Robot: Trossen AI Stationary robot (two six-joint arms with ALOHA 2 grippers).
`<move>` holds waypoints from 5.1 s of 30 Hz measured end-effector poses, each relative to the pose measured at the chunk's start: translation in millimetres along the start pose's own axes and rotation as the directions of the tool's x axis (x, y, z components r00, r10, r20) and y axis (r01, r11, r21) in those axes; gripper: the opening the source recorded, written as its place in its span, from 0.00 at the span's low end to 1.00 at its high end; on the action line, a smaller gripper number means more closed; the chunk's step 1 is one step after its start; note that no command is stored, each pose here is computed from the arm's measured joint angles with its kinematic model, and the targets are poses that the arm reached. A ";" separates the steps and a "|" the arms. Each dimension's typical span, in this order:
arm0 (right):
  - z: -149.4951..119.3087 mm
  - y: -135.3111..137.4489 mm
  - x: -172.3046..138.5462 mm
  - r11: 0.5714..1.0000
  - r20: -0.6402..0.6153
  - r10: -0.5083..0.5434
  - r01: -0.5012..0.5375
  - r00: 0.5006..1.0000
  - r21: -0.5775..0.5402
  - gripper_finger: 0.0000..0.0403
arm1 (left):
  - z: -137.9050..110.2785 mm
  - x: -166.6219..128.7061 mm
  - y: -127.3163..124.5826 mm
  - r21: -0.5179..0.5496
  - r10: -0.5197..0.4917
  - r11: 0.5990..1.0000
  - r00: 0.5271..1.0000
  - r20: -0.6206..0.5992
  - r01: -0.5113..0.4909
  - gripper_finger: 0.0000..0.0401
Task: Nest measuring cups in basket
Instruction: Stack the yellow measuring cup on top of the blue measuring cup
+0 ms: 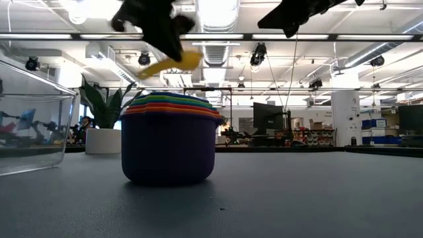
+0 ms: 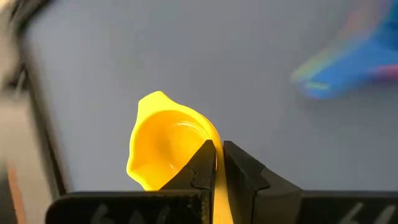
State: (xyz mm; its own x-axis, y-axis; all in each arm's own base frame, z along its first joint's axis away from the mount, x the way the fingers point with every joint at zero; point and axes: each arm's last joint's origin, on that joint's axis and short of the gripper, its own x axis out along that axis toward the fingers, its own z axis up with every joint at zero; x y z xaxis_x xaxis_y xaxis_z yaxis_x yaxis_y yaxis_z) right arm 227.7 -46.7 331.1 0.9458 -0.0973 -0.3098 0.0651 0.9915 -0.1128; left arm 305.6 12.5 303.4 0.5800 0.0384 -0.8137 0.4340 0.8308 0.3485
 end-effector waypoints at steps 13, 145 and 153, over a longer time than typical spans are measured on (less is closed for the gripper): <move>-0.5 0.3 2.4 1.000 -0.003 0.002 -0.002 1.000 -0.002 0.02 | 49.8 4.5 -101.0 0.740 -0.157 0.667 0.987 0.025 0.087 0.01; -7.6 -1.0 24.7 1.000 -0.033 0.006 -0.005 0.999 0.007 0.02 | 66.8 72.7 -132.3 0.713 -0.292 0.680 0.955 0.046 0.173 0.18; -8.9 7.2 25.2 0.999 -0.054 0.040 -0.039 0.998 0.009 0.02 | 61.2 59.3 -136.3 0.583 -0.056 0.808 0.996 -0.075 0.089 0.04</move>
State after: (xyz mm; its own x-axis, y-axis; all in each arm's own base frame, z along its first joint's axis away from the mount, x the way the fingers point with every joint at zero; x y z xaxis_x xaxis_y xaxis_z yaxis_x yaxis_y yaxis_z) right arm 249.2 -42.8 314.1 0.9289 -0.0626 -0.3649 0.0310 0.9953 -0.0919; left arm 323.0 -132.4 236.2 0.5017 0.0334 -0.8644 0.8039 0.3509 0.4802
